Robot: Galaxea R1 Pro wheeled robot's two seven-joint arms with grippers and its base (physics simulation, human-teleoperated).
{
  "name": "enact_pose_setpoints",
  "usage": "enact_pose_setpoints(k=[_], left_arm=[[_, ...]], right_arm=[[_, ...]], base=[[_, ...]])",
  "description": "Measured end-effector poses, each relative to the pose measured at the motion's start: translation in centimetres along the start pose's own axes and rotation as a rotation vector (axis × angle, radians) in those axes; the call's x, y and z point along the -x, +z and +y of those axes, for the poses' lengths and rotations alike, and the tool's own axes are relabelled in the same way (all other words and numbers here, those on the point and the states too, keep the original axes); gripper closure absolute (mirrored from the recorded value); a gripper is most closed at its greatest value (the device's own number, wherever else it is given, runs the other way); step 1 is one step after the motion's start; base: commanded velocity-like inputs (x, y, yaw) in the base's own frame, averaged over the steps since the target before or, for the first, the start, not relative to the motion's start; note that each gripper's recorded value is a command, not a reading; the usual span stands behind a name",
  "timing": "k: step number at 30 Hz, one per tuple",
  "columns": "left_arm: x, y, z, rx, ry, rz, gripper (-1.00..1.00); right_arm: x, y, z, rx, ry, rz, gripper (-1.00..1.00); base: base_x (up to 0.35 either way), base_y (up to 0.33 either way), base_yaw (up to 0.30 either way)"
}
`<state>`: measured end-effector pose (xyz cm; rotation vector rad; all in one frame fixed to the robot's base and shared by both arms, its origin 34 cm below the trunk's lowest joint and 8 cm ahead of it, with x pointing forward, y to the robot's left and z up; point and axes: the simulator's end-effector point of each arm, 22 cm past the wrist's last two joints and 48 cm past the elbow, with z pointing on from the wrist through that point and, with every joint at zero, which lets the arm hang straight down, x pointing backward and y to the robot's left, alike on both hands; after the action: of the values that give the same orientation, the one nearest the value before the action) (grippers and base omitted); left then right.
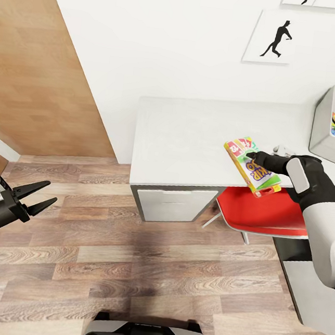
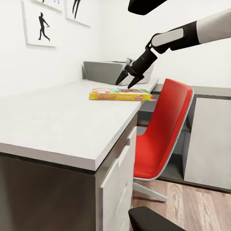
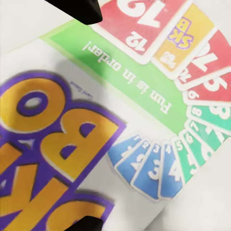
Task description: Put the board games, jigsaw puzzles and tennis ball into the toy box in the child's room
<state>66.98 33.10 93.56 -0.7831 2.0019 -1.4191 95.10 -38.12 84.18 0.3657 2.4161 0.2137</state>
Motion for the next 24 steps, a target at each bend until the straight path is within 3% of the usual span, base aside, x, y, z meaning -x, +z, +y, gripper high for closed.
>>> enact_pose_setpoints(k=[24], left_arm=[[0.1, -0.1, -1.2, -0.049, 0.006, 0.002, -1.00]], right_arm=[[0.1, 0.0, 0.2, 0.002, -0.003, -0.002, -1.00]], base=[[-0.190, 0.143, 0.000]])
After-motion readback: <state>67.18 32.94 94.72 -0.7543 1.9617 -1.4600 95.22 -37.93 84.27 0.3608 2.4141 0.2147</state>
